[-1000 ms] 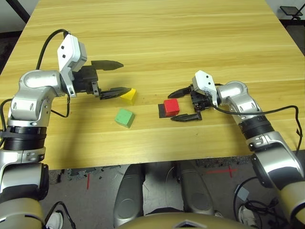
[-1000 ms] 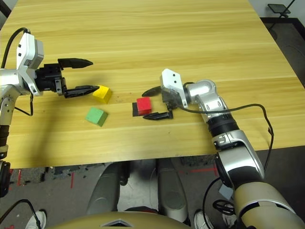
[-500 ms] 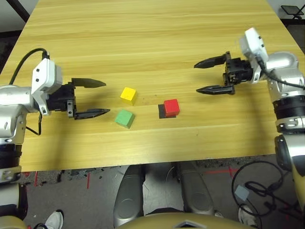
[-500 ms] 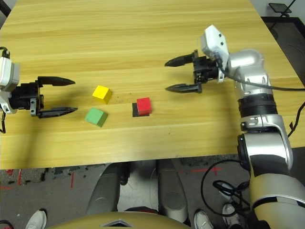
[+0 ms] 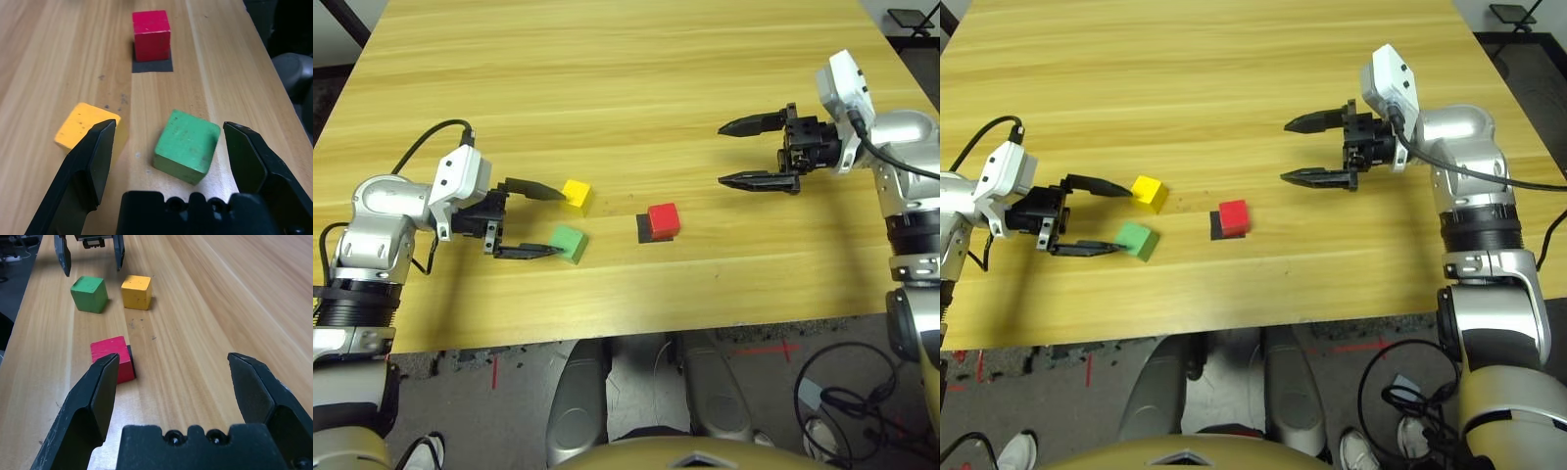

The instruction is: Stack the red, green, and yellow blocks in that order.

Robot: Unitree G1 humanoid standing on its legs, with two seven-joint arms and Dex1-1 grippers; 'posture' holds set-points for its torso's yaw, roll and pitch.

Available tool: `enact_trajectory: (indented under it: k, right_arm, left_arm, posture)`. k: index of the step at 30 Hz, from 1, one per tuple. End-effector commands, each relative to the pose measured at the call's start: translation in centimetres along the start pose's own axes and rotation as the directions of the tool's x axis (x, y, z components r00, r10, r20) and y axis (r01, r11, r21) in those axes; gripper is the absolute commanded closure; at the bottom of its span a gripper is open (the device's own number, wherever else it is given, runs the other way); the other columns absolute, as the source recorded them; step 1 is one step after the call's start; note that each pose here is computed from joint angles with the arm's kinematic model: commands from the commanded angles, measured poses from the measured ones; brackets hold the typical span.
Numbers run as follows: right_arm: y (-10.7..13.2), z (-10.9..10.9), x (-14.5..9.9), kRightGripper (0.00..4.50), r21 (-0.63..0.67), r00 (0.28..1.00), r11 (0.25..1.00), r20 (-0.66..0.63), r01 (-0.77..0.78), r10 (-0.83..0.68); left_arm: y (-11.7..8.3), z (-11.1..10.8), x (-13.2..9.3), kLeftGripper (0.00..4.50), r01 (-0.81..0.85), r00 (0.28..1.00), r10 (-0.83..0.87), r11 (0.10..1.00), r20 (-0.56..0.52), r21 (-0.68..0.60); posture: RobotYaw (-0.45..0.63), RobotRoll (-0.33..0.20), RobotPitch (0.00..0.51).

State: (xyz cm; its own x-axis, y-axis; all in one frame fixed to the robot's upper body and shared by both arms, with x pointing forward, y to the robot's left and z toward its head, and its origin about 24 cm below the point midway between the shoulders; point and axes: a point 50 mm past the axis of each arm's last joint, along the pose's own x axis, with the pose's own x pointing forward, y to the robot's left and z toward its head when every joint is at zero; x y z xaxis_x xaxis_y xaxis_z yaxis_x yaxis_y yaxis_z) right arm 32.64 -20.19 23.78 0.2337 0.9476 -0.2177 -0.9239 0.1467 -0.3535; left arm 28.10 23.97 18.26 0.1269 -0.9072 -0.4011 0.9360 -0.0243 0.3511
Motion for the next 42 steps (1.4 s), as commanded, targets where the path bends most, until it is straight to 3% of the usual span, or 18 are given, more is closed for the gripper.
enact_trajectory:
  k: [1, 18, 21, 25, 27, 34, 39, 42]
  right_arm:
    - [0.2, 0.5, -0.5, 0.04, -0.014, 1.0, 1.0, 0.006, 0.02, -0.02]
    - [0.1, 1.1, -0.1, 0.04, -0.005, 0.999, 0.999, 0.028, 0.04, -0.04]
    - [0.0, 1.2, 0.0, 0.0, -0.003, 0.999, 0.999, 0.031, 0.043, -0.043]
    - [0.1, 1.1, -0.1, 0.0, -0.001, 0.998, 0.999, 0.032, 0.05, -0.05]
    - [0.1, 1.0, -0.3, 0.0, 0.001, 0.998, 0.999, 0.03, 0.053, -0.053]
    - [0.3, 0.5, -0.7, 0.0, 0.015, 0.997, 0.998, 0.025, 0.068, -0.068]
    - [0.6, 0.0, -0.8, 0.0, 0.032, 0.998, 0.997, 0.013, 0.069, -0.069]
    - [0.9, -0.6, -0.7, 0.0, 0.035, 0.999, 0.998, -0.008, 0.047, -0.047]
  left_arm:
    - [-0.3, -0.5, 0.3, 0.0, 0.048, 0.998, -0.048, 0.999, -0.04, -0.008]
    - [-1.0, -2.4, 2.5, 0.0, 0.087, 0.992, -0.086, 0.996, -0.094, 0.0]
    - [-1.0, -3.0, 2.7, 0.6, 0.078, 0.991, -0.079, 0.997, -0.108, -0.011]
    - [-1.3, -3.0, 2.8, 2.02, 0.068, 0.992, -0.072, 0.997, -0.104, -0.036]
    - [-1.3, -2.4, 2.7, 2.46, 0.071, 0.992, -0.075, 0.996, -0.098, -0.047]
    - [0.3, 2.8, 1.2, 2.45, -0.018, 0.984, 0.0, 0.995, -0.178, -0.097]
    - [1.0, 7.0, 2.5, 2.45, -0.087, 0.985, 0.068, 0.989, -0.157, -0.121]
    - [1.2, 8.3, 4.1, 2.45, -0.102, 0.99, 0.088, 0.987, -0.113, -0.126]
  posture:
    - [0.16, -0.028, 0.259]
    - [0.15, -0.042, 0.274]
    - [0.14, -0.044, 0.274]
    - [0.14, -0.042, 0.271]
    - [0.14, -0.038, 0.27]
    - [0.15, -0.026, 0.268]
    - [0.15, -0.02, 0.267]
    - [0.15, -0.019, 0.267]
